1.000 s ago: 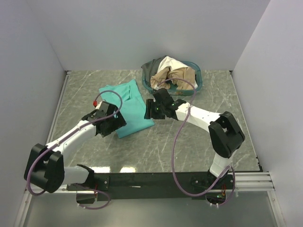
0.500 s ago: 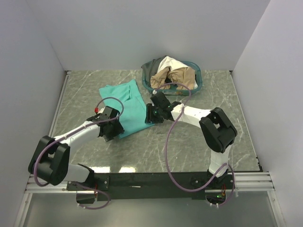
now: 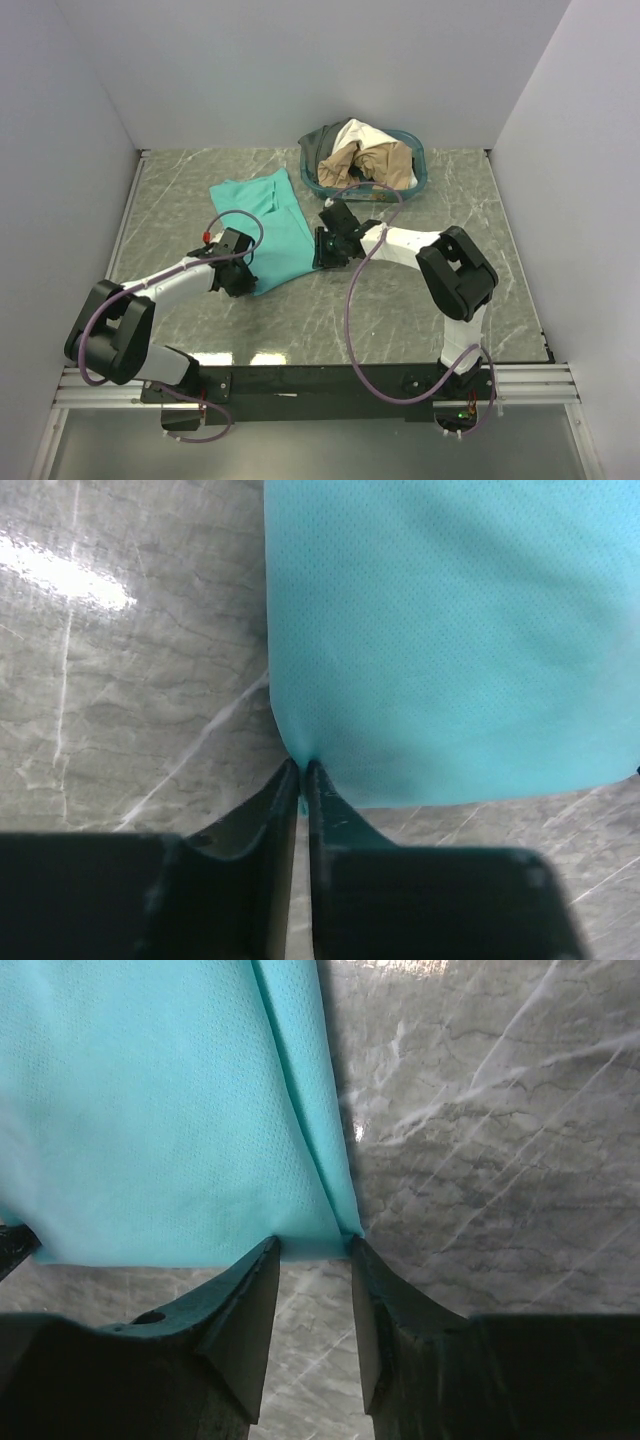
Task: Fold and stack the t-shirts
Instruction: Fold the tshirt
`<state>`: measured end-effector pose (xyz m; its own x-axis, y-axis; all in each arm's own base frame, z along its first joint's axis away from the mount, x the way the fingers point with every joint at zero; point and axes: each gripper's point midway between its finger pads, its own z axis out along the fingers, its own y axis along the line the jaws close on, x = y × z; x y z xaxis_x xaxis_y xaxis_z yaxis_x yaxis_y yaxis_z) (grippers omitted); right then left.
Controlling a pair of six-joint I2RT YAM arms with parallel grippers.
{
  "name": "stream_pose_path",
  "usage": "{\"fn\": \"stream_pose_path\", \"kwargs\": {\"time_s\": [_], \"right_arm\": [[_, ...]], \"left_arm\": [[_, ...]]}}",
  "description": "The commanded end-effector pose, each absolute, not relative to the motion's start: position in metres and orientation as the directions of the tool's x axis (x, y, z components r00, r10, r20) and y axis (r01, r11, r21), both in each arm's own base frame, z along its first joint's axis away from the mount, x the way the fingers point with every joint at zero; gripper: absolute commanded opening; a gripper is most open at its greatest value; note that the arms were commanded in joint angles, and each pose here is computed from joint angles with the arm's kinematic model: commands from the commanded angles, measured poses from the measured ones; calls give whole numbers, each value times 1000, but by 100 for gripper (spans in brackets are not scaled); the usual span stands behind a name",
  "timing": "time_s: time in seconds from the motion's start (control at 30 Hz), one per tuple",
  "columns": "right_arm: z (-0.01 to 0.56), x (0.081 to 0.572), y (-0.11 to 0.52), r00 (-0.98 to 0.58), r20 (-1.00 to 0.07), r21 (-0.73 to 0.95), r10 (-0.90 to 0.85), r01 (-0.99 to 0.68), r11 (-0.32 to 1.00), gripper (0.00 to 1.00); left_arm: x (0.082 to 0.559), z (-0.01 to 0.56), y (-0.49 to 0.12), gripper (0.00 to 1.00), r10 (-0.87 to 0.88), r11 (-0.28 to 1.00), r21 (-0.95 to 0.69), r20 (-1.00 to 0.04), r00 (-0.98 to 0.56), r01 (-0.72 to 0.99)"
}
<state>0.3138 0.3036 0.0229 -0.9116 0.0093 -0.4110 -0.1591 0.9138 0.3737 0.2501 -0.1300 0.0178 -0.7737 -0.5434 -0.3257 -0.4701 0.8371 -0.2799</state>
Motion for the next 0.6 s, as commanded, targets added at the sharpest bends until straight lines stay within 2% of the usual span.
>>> {"fn": "stream_pose_path", "kwargs": {"time_s": [0.0, 0.07, 0.1, 0.13, 0.23, 0.4, 0.57], "right_arm": [[13, 310, 301, -920, -391, 367, 8, -148, 918, 41], [15, 308, 299, -919, -394, 371, 10, -149, 917, 37], [12, 304, 296, -922, -387, 371, 8, -148, 917, 33], [19, 303, 298, -917, -399, 384, 9, -159, 910, 21], [29, 293, 293, -912, -411, 409, 11, -173, 896, 1], [39, 274, 276, -897, -440, 419, 32, -174, 891, 0], [56, 255, 245, -874, -482, 391, 68, -144, 909, 0]], "left_arm": [[235, 9, -126, 8, -533, 845, -236, -307, -788, -480], [233, 10, -127, 1, -525, 851, -227, -315, -791, -475], [229, 10, -128, 1, -516, 856, -217, -312, -797, -469], [226, 13, -132, 1, -500, 865, -219, -318, -806, -451], [216, 22, -141, 1, -462, 886, -210, -334, -822, -413], [196, 39, -161, 1, -405, 909, -247, -338, -850, -335], [170, 52, -205, 1, -293, 917, -360, -321, -901, -171]]}}
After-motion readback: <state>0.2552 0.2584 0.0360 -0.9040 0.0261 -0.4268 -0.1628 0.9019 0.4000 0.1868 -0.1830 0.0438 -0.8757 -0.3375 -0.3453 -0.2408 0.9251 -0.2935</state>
